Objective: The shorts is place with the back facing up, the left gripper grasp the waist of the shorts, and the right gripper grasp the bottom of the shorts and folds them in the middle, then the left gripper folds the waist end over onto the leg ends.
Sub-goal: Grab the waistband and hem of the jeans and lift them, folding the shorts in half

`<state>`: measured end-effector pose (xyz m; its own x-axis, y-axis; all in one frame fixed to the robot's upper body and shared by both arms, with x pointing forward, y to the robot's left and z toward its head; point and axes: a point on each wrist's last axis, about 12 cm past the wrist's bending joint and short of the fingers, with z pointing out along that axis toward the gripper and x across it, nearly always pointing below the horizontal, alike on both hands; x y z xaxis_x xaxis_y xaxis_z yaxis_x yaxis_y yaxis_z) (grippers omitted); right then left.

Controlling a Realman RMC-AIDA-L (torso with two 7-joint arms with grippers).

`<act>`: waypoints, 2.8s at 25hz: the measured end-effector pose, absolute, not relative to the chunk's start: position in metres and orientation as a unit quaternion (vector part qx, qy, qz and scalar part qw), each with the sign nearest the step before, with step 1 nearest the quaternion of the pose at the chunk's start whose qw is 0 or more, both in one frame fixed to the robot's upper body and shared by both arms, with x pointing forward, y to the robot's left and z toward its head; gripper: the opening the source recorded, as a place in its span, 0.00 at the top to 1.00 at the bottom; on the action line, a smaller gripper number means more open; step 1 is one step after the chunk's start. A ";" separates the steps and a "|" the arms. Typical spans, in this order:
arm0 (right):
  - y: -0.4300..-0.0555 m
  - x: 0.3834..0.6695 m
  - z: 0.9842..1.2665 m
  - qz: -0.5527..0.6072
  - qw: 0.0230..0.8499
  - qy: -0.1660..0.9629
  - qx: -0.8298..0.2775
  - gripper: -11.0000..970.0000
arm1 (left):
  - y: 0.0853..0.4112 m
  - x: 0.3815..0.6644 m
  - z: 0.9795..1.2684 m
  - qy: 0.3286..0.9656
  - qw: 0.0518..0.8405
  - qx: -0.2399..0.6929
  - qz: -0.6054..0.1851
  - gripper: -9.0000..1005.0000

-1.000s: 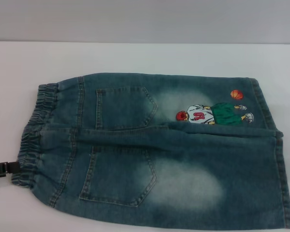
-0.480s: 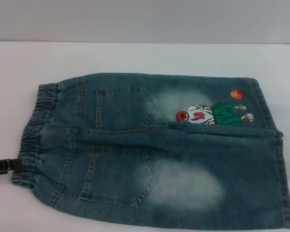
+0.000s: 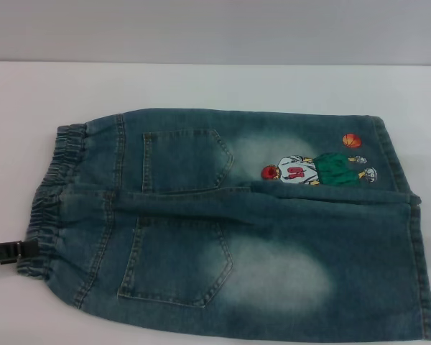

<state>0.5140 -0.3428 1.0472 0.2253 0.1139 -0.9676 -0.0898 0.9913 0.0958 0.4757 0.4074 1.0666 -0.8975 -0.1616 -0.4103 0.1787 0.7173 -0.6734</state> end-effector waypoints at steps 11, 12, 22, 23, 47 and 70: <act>-0.344 0.514 1.047 0.063 0.783 0.619 0.012 0.49 | 0.395 0.478 1.070 0.889 0.212 0.025 -0.404 0.33; -0.344 0.514 1.047 0.063 0.783 0.619 0.012 0.49 | 0.394 0.479 1.071 0.888 0.212 0.027 -0.407 0.33; -0.346 0.511 1.046 0.060 0.781 0.621 0.015 0.49 | 0.395 0.485 1.078 0.882 0.225 0.033 -0.412 0.34; -0.346 0.511 1.046 0.059 0.781 0.621 0.016 0.49 | 0.395 0.485 1.078 0.883 0.224 0.033 -0.412 0.34; -0.348 0.511 1.046 0.057 0.782 0.620 0.017 0.49 | 0.407 0.485 1.075 0.909 0.177 -0.029 -0.376 0.35; -0.349 0.511 1.046 0.047 0.782 0.621 0.010 0.49 | 0.398 0.490 1.074 0.907 0.167 -0.028 -0.386 0.36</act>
